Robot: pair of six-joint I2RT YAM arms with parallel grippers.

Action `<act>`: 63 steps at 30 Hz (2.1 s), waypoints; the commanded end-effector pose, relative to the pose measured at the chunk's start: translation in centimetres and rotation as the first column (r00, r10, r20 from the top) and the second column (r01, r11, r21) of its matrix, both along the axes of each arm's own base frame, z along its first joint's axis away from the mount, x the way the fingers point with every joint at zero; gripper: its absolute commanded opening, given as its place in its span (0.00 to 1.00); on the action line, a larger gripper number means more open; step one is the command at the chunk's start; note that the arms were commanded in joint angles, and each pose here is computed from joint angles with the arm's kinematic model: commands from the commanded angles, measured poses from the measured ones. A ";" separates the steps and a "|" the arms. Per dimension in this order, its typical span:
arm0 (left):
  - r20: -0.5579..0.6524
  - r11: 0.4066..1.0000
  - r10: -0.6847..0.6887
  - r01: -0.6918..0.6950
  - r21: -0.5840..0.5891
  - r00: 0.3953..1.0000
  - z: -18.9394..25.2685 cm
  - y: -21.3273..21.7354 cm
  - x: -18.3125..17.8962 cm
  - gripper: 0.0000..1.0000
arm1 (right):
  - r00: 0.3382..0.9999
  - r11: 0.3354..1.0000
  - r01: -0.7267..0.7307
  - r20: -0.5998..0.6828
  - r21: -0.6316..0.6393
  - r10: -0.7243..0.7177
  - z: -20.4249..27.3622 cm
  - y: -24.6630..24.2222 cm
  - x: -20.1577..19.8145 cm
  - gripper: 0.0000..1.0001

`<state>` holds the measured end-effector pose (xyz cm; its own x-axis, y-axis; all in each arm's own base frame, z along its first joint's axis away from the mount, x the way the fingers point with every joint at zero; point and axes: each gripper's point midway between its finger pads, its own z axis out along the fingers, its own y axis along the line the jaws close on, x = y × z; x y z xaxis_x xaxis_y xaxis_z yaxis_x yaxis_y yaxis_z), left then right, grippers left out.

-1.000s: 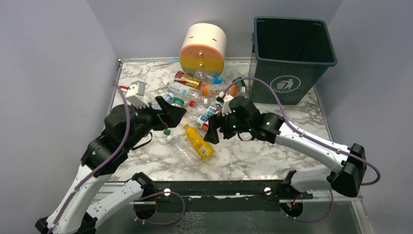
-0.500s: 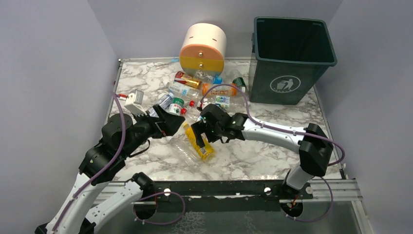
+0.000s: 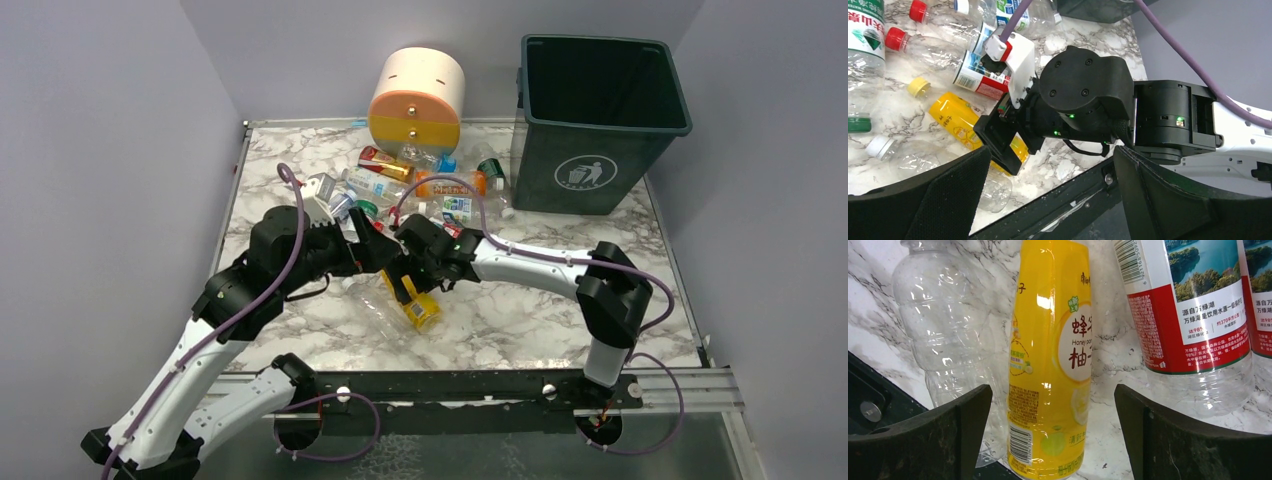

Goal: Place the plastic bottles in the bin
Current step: Pick up the plastic bottle at the center of the board.

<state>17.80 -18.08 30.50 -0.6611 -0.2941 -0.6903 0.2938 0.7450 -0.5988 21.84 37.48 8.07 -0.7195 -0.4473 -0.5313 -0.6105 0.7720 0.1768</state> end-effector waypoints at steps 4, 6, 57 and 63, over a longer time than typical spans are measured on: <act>0.057 0.998 -0.047 0.049 -0.035 0.997 1.7 -1.3 0.6 0.99 | 0.999 0.998 -0.042 -0.034 -0.045 0.040 -2.4 -0.6 -0.9 0.95; 0.062 0.997 -0.057 0.060 -0.051 0.996 2.2 -1.8 0.9 0.99 | 0.998 0.997 -0.047 -0.036 -0.056 0.045 -3.1 -0.6 -0.8 0.95; -0.043 0.999 0.031 -0.033 -0.031 0.999 -2.0 -2.3 3.1 0.99 | 0.919 0.979 0.147 0.346 0.144 -0.189 18.7 -8.6 1.8 0.73; -0.048 0.999 0.026 -0.027 -0.032 0.999 -2.4 -2.2 2.8 0.99 | 0.895 0.963 0.172 0.376 0.209 -0.241 22.3 -9.9 3.9 0.73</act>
<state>20.70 -20.32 27.59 -0.6979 -0.3168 -0.6423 0.2316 0.7488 -0.6210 24.21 29.47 27.14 -0.5430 -0.2337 -0.8066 -0.5182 0.8491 0.1027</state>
